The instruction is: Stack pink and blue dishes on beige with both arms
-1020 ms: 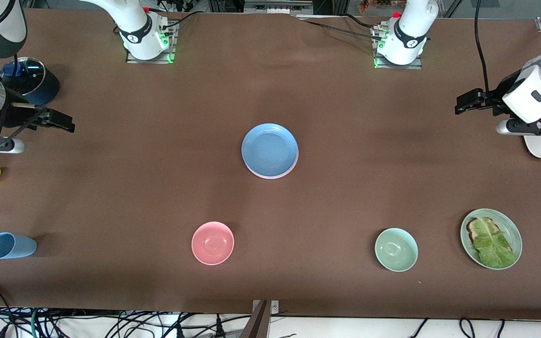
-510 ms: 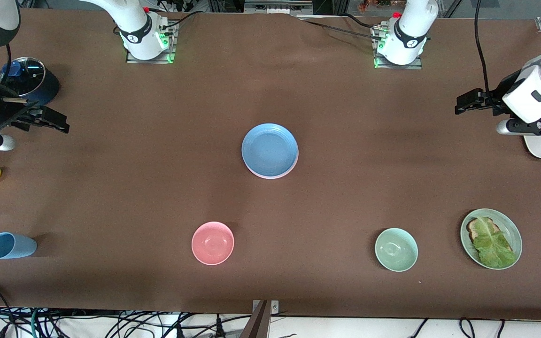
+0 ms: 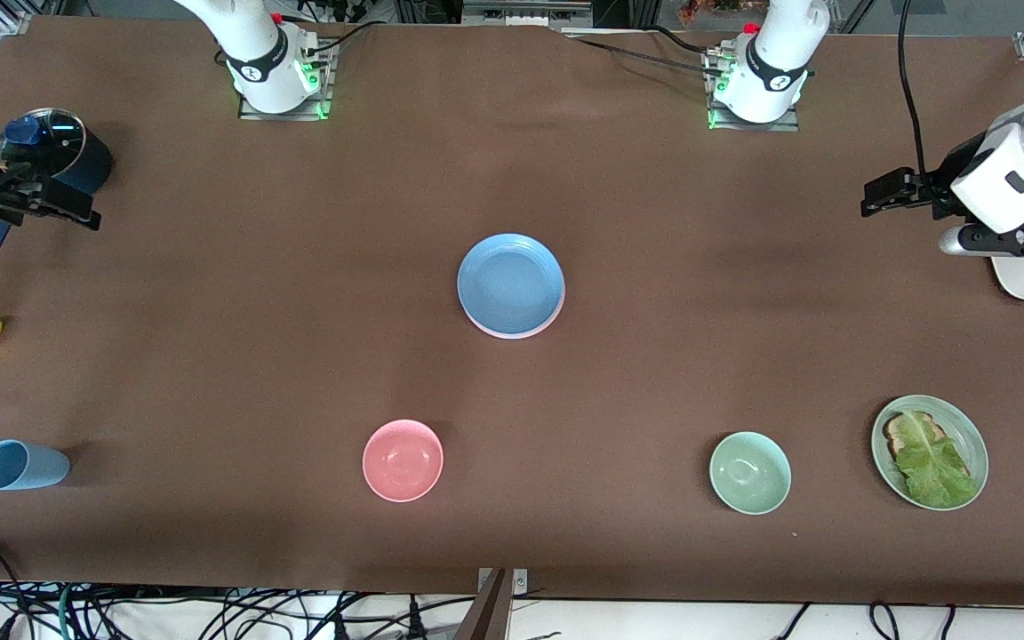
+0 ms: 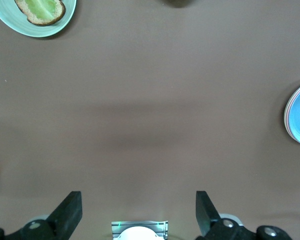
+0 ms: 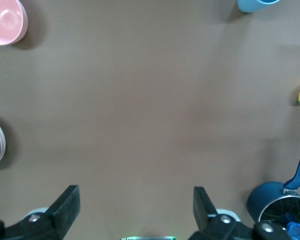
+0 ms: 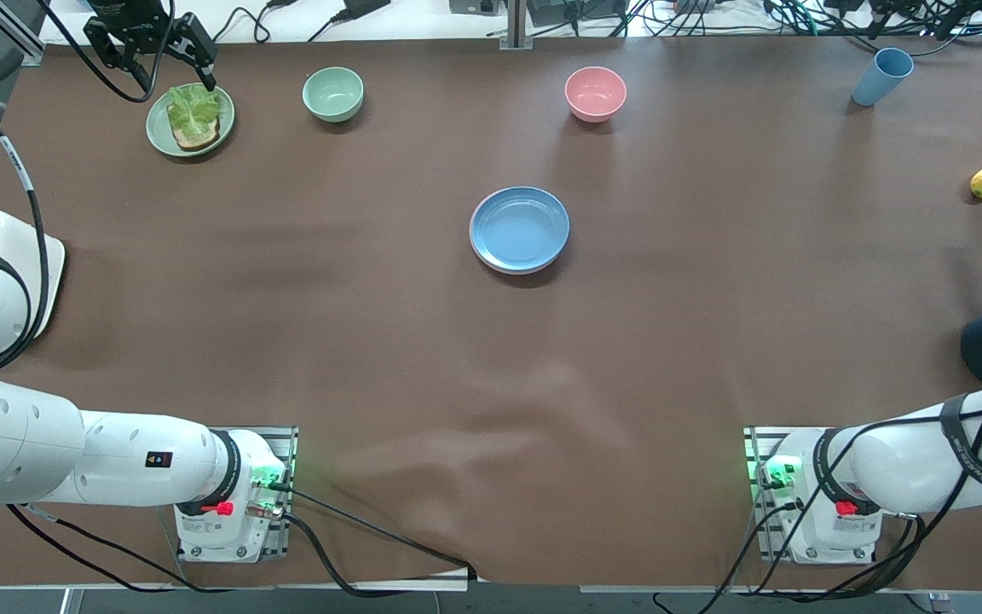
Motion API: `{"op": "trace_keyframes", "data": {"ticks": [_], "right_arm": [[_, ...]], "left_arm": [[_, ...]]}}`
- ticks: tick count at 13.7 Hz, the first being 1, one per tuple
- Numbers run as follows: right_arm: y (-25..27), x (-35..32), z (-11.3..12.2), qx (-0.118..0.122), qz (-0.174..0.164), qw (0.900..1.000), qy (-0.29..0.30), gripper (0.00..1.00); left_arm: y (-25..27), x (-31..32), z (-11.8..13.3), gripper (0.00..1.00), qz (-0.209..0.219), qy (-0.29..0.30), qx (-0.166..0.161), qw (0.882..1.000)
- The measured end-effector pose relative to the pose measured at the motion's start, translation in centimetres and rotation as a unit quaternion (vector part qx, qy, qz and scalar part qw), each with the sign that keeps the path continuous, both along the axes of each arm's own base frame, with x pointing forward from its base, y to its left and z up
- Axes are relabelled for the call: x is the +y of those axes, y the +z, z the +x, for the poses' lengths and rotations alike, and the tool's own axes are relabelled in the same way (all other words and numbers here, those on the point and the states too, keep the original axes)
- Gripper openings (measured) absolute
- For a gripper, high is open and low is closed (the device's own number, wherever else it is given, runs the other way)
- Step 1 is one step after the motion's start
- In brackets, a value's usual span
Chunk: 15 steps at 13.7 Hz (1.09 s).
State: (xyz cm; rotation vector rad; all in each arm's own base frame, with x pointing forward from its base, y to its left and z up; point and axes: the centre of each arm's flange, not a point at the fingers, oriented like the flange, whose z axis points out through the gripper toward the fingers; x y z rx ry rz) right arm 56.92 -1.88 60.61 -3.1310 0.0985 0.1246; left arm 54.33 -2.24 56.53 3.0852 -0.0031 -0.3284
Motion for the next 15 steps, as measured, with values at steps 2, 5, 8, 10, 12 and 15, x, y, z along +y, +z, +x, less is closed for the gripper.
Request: {"op": "trace_keyframes", "data": {"ticks": [2,5,8,10,12,15], "right_arm": [[0.1,-1.2,-1.0,-0.032,-0.001,0.999,-0.007,1.00],[0.1,-0.7,-2.6,-0.038,-0.001,0.999,-0.004,1.00],[0.2,0.4,-2.7,-0.039,-0.003,0.999,-0.002,1.00],[0.2,0.3,-2.7,-0.039,-0.003,0.999,-0.002,1.00],[0.0,0.3,-2.7,-0.034,-0.003,0.999,-0.002,1.00],[-0.2,0.4,-2.5,-0.031,-0.004,1.000,-0.002,1.00]], "left_arm": [[0.0,0.0,0.0,1.00,0.000,0.000,0.000,1.000],[0.0,0.0,0.0,1.00,0.000,0.000,0.000,1.000],[0.0,0.0,0.0,1.00,0.000,0.000,0.000,1.000],[0.0,0.0,0.0,1.00,0.000,0.000,0.000,1.000],[0.0,0.0,0.0,1.00,0.000,0.000,0.000,1.000],[-0.1,0.0,0.1,1.00,0.000,0.000,0.001,1.000]]}}
